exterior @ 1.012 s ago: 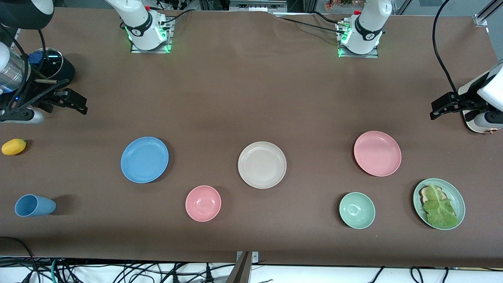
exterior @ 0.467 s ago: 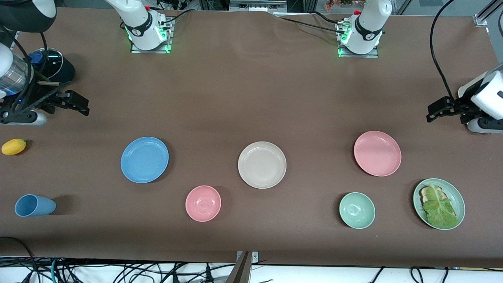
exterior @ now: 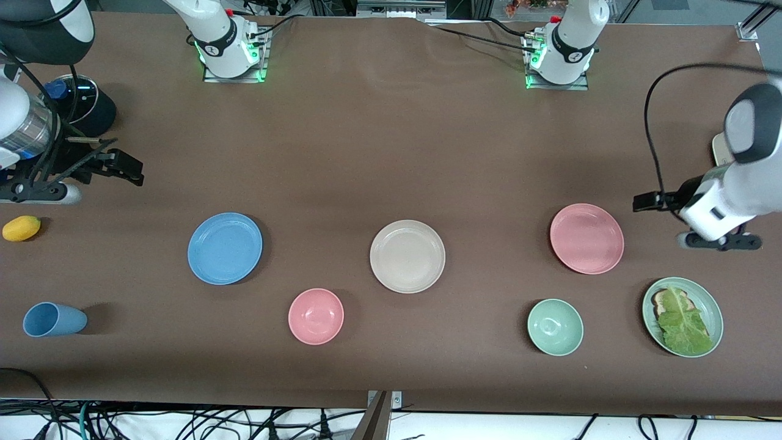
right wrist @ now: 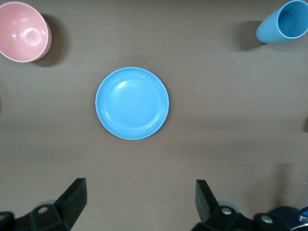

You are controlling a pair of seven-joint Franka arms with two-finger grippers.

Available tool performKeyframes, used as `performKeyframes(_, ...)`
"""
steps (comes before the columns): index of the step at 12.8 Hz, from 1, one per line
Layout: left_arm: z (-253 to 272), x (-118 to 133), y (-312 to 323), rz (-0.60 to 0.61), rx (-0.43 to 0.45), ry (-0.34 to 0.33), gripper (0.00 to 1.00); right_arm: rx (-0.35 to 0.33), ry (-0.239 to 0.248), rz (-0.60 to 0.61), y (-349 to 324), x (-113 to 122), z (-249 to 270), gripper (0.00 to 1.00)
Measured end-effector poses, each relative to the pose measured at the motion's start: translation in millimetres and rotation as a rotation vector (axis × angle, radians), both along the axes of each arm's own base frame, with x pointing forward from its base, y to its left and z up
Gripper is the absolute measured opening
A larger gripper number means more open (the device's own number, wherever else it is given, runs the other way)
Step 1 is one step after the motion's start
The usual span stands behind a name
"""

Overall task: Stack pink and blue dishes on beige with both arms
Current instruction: 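Reach the left gripper to the pink plate while the right gripper reaches the blue plate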

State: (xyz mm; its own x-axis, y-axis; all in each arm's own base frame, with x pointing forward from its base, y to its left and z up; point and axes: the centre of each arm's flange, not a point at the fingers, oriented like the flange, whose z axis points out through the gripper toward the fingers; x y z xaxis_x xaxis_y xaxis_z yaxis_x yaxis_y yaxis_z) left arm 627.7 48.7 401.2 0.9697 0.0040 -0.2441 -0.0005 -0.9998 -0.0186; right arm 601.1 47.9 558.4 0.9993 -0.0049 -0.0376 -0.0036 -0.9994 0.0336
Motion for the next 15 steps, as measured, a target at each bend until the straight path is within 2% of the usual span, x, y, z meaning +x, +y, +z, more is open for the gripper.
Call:
performKeyframes(2, -37.7, 6.9, 30.8, 0.04, 0.002, 0.01, 1.0, 0.0, 0.04, 0.022, 1.5, 9.9, -27.9, 1.0)
performKeyframes(4, -71.3, 11.6, 48.5, 0.061, 0.0, 0.011, 1.0, 0.003, 0.052, 0.04, 2.6, 24.1, -68.5, 1.0)
performKeyframes(7, -117.0, 13.5, 46.6, 0.055, -0.002, -0.007, 1.0, 0.009, 0.034, 0.06, 4.1, 35.2, -133.6, 1.0)
performKeyframes(12, -174.4, -8.4, 42.4, 0.047, 0.0, -0.075, 1.0, 0.013, 0.038, 0.047, -11.9, 44.9, -226.0, 1.0)
performKeyframes(15, -197.8, -18.4, 44.2, 0.052, -0.003, -0.052, 1.0, 0.019, -0.01, 0.047, -35.7, 47.9, -280.3, 1.0)
